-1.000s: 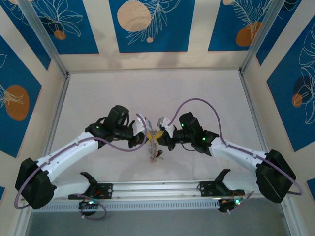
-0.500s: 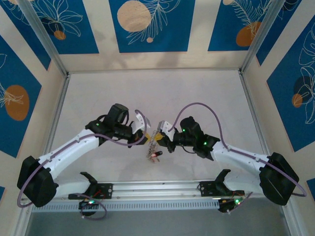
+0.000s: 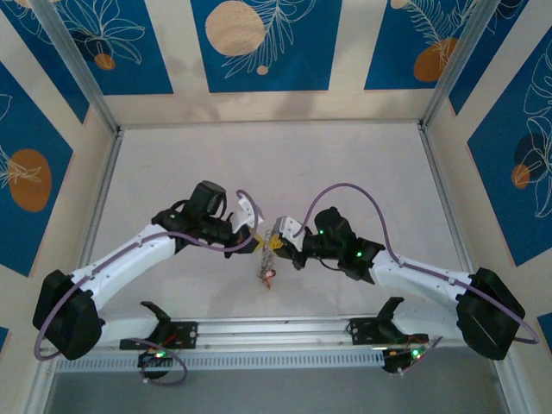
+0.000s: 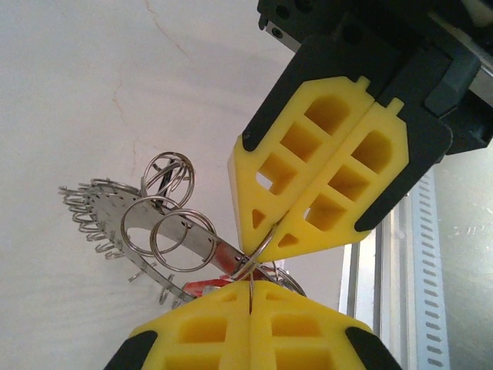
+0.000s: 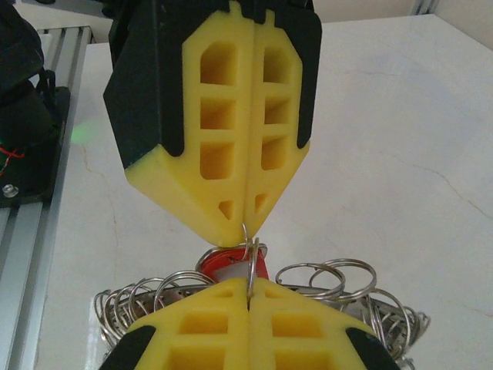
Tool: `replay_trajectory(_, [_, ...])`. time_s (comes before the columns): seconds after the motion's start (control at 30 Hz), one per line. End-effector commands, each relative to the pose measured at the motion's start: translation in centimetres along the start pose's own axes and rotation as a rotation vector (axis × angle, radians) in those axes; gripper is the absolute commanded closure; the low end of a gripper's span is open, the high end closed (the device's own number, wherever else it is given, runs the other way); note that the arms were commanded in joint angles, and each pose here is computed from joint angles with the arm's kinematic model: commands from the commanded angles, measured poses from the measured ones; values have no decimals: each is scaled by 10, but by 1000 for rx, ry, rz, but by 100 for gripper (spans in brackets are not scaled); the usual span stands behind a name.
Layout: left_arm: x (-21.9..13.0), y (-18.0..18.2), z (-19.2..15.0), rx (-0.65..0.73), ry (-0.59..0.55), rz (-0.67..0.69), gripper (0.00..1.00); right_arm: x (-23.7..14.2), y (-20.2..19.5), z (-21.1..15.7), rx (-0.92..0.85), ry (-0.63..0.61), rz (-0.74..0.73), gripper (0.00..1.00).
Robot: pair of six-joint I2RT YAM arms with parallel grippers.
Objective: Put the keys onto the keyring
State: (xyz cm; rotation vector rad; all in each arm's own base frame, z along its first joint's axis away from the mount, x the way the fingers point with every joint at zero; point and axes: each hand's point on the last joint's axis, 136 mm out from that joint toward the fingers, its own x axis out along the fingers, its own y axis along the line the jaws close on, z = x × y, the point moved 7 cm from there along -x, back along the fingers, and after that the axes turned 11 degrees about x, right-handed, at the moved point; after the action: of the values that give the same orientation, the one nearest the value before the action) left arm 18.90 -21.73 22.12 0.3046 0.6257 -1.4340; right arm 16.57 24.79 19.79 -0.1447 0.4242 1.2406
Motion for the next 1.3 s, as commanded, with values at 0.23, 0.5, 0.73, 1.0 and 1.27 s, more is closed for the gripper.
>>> replay_trajectory(0.23, [-7,5,12,-6,-46,18,100,-1,12,12,-125,-50,-31,100])
replay_trajectory(0.5, [-8,-1,9,-9,-46,-9,100,-5,1,11,-140,-75,-191,100])
replay_trajectory(0.73, [-4,3,7,-55,-43,-6,100,-4,0,14,-175,-95,-209,100])
replay_trajectory(1.0, [-5,11,9,-91,-47,-5,100,-2,4,15,-221,-105,-200,100])
replay_trajectory(1.27, [-7,8,14,-56,-66,-17,100,1,3,11,-217,-88,-207,100])
